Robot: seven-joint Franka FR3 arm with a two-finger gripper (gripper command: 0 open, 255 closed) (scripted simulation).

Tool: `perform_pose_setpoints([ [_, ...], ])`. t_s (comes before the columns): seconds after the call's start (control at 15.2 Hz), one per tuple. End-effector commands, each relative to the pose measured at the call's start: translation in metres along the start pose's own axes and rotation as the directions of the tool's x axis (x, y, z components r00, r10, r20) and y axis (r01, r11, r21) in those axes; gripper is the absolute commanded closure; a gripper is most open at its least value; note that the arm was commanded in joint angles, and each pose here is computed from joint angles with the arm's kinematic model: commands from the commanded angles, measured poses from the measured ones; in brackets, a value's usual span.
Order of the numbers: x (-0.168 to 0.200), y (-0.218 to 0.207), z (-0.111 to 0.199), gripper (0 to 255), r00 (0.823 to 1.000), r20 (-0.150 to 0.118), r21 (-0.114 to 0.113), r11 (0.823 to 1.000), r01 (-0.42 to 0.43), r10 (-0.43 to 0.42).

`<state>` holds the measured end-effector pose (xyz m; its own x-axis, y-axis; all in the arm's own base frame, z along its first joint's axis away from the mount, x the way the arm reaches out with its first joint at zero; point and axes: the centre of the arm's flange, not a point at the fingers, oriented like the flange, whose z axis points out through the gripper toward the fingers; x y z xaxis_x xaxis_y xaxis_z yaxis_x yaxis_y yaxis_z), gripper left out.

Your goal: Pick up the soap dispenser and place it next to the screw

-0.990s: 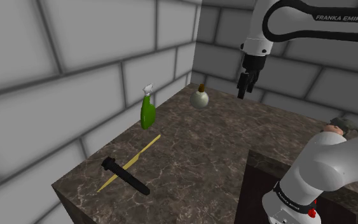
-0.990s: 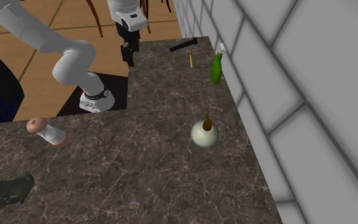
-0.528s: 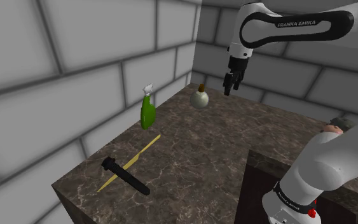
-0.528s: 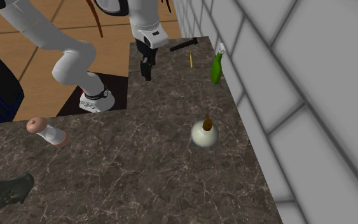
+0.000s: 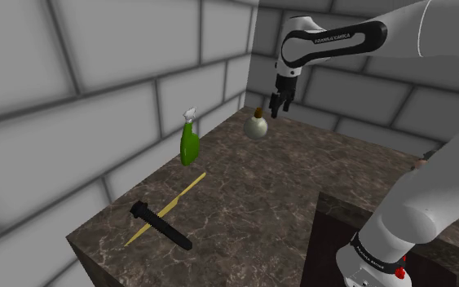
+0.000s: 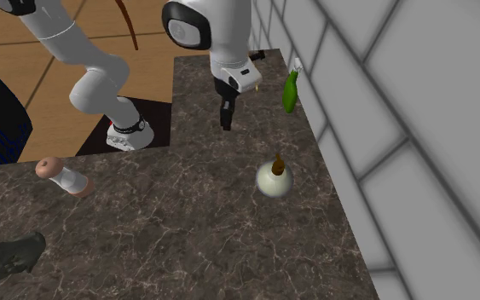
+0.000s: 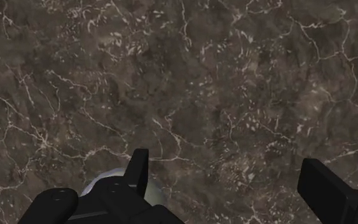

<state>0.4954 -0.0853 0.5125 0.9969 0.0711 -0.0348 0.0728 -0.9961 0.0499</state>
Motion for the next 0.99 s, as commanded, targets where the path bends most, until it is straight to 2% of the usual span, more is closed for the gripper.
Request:
perform_pose_setpoints([
  [0.0, 0.020, 0.012, 0.008, 0, 1.000, -0.007, -0.008, 1.000, -0.002, 0.002],
  [0.79, 0.147, 0.081, 0.048, 0, 0.999, -0.044, -0.054, 0.998, -0.013, 0.010],
  [0.92, 0.155, 0.086, 0.056, 0, 0.999, -0.046, -0.056, 0.998, -0.013, 0.011],
])
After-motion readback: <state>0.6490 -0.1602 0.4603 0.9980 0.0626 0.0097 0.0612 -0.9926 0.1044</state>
